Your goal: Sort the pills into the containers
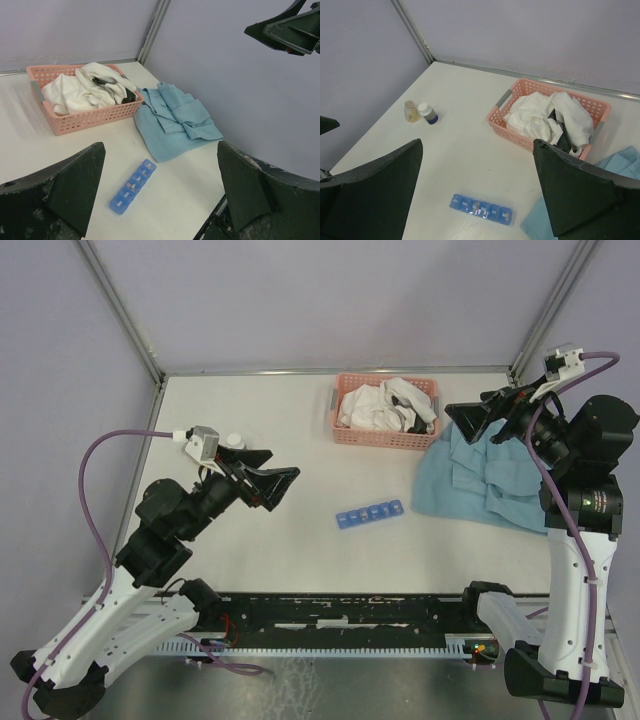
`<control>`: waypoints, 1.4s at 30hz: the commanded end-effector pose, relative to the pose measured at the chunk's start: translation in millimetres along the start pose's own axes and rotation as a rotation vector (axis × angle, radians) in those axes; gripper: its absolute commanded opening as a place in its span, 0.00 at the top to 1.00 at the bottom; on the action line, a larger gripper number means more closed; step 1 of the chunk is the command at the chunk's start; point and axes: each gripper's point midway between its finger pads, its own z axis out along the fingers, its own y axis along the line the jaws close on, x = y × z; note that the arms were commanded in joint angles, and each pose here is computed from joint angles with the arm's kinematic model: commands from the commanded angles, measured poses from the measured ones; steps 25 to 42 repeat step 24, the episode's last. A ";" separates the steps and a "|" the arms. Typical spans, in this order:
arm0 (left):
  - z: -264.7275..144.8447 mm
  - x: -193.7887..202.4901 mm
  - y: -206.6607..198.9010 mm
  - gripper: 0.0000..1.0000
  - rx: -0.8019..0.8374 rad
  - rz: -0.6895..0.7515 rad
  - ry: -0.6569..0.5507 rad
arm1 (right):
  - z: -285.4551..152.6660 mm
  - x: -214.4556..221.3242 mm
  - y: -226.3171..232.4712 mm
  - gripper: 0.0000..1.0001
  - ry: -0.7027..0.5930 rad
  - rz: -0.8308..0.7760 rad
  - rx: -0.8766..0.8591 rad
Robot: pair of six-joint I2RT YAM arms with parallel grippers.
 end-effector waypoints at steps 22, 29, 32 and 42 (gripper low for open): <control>2.6 -10.5 3.7 0.01 -0.006 0.064 -0.056 | 0.4 -3.7 -3.9 0.00 -0.031 -0.063 0.007; 2.8 -10.0 4.0 0.01 -0.007 0.064 -0.056 | 0.2 -4.3 -5.0 0.00 -0.035 -0.072 0.014; 2.8 -10.0 4.0 0.01 -0.007 0.064 -0.056 | 0.2 -4.3 -5.0 0.00 -0.035 -0.072 0.014; 2.8 -10.0 4.0 0.01 -0.007 0.064 -0.056 | 0.2 -4.3 -5.0 0.00 -0.035 -0.072 0.014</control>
